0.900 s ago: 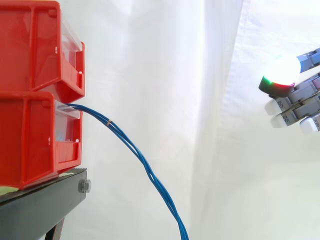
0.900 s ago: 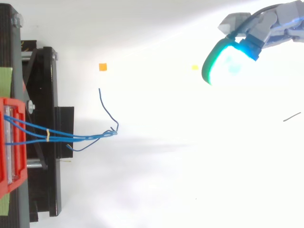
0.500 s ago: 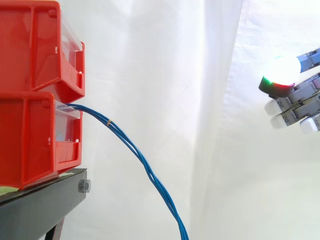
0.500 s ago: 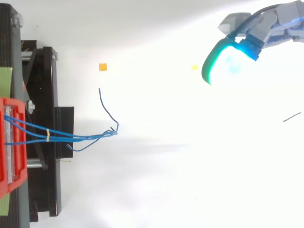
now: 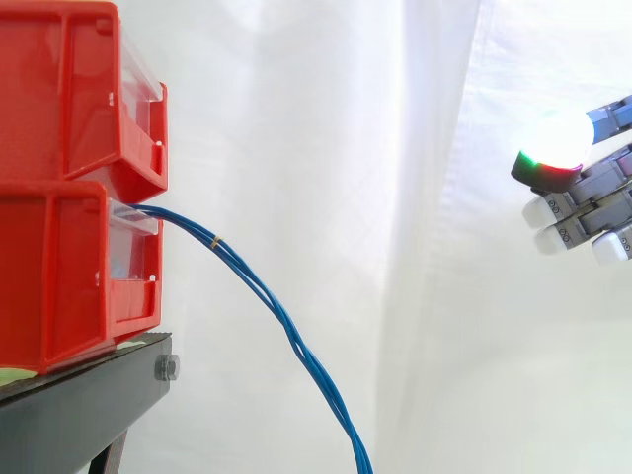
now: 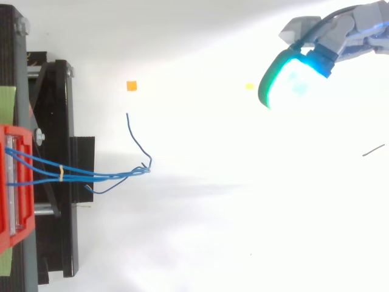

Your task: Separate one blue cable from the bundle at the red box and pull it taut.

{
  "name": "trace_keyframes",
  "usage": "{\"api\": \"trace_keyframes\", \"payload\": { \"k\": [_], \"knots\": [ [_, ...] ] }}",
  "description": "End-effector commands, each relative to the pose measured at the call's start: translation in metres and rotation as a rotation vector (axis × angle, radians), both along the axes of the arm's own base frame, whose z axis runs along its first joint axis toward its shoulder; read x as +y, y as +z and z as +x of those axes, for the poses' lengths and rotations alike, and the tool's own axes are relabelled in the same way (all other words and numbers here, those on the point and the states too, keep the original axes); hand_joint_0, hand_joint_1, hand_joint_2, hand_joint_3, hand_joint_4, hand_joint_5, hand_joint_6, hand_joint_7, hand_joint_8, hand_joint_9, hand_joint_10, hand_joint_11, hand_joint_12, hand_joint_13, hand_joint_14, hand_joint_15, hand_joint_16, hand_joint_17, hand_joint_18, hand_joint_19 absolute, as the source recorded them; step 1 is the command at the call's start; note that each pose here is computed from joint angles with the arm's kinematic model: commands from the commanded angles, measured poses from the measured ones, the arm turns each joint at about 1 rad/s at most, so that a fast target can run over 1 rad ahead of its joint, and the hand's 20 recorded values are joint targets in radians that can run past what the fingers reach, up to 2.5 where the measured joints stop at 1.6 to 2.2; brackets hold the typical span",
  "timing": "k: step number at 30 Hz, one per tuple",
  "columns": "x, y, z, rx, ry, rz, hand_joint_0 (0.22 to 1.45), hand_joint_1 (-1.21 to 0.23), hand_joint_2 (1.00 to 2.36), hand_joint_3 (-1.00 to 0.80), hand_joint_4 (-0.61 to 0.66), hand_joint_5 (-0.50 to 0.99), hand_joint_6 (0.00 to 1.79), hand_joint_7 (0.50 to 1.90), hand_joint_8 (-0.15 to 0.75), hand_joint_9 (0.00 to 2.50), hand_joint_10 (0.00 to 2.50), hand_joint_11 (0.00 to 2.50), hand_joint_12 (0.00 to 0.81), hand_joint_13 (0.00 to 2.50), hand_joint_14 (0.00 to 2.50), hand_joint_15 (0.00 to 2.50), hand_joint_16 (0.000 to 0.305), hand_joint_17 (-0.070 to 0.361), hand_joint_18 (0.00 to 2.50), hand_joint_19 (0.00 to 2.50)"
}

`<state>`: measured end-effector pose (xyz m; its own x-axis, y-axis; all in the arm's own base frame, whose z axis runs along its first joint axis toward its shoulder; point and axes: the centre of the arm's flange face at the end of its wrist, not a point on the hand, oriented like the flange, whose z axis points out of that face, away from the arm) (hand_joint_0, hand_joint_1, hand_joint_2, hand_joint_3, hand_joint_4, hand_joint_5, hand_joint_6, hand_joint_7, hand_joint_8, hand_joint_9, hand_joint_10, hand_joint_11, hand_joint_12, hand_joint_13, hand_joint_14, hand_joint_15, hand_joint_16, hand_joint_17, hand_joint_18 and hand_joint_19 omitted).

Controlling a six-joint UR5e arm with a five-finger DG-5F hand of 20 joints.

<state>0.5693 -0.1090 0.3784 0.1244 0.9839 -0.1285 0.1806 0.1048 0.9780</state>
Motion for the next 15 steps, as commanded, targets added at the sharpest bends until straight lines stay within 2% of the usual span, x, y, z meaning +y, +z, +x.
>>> {"api": "trace_keyframes", "payload": {
  "k": [1, 15],
  "knots": [
    [0.0, 0.0005, 0.0002, -0.001, 0.0, 0.0, 0.55, -0.64, 1.0, -0.5, 0.18, -0.25, 0.5, 0.73, 0.168, 0.0, 0.0, 0.0, 0.289, 0.0, 0.0, 0.02, 0.052, 0.118, 0.0, 0.37],
    [0.0, 0.0005, 0.0002, -0.001, 0.0, 0.0, 0.55, -0.64, 1.0, -0.5, 0.18, -0.25, 0.5, 0.73, 0.168, 0.0, 0.0, 0.0, 0.289, 0.0, 0.0, 0.02, 0.052, 0.118, 0.0, 0.37]
  ]
}}
